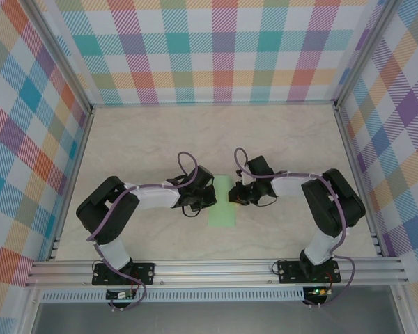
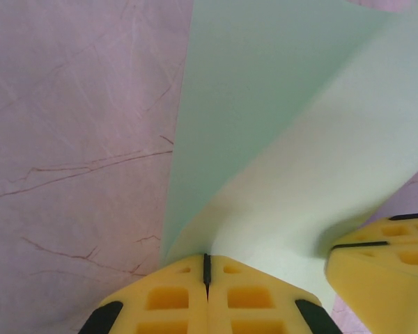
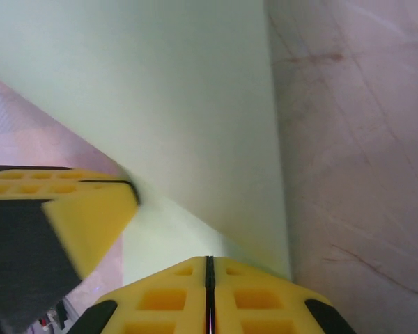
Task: Fold a paper plane with a square sheet of paper (pick it up from the middle)
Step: Fold the square sheet of paper in half at the center of the table.
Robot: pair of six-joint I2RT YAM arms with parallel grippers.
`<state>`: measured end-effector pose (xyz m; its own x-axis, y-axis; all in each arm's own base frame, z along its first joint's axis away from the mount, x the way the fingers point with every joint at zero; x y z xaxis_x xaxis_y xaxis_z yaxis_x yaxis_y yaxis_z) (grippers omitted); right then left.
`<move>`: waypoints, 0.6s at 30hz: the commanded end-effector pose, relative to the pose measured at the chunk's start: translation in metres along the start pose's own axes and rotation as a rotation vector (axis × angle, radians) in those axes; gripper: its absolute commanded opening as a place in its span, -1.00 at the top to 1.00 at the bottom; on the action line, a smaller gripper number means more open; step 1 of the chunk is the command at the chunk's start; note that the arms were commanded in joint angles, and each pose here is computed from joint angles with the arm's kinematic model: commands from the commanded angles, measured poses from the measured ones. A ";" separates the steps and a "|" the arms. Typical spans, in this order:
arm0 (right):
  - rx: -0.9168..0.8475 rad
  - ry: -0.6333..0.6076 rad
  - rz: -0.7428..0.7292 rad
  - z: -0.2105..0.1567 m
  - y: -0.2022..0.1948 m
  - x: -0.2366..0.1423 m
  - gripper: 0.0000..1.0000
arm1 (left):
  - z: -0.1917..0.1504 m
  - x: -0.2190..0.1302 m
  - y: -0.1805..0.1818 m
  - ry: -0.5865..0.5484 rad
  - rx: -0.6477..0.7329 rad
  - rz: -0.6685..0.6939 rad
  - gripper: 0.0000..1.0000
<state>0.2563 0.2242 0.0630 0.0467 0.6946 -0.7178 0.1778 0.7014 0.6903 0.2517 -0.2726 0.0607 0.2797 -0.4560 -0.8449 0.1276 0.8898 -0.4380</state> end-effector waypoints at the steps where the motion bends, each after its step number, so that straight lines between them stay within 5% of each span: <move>1: -0.059 -0.020 0.078 0.010 0.029 -0.016 0.81 | -0.036 0.008 0.034 0.122 0.011 0.155 1.00; 18: 0.010 -0.003 -0.015 0.020 -0.014 0.013 0.81 | -0.036 0.007 0.035 0.124 0.016 0.161 1.00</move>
<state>0.2777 0.2251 0.0558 0.0613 0.6996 -0.7119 0.1936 0.6914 0.6961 0.2518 -0.2725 0.0608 0.2824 -0.4540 -0.8451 0.1280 0.8909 -0.4358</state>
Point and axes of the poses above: each hand's point on the last joint's axis, 136 mm out from that joint toward the fingers, its own x axis out along the fingers, its own y axis along the line the jaws close on, z = x × y, the point moved 5 cm from there along -x, back along the fingers, and after that the axes turned 15 degrees about x, right-handed, at the moved point
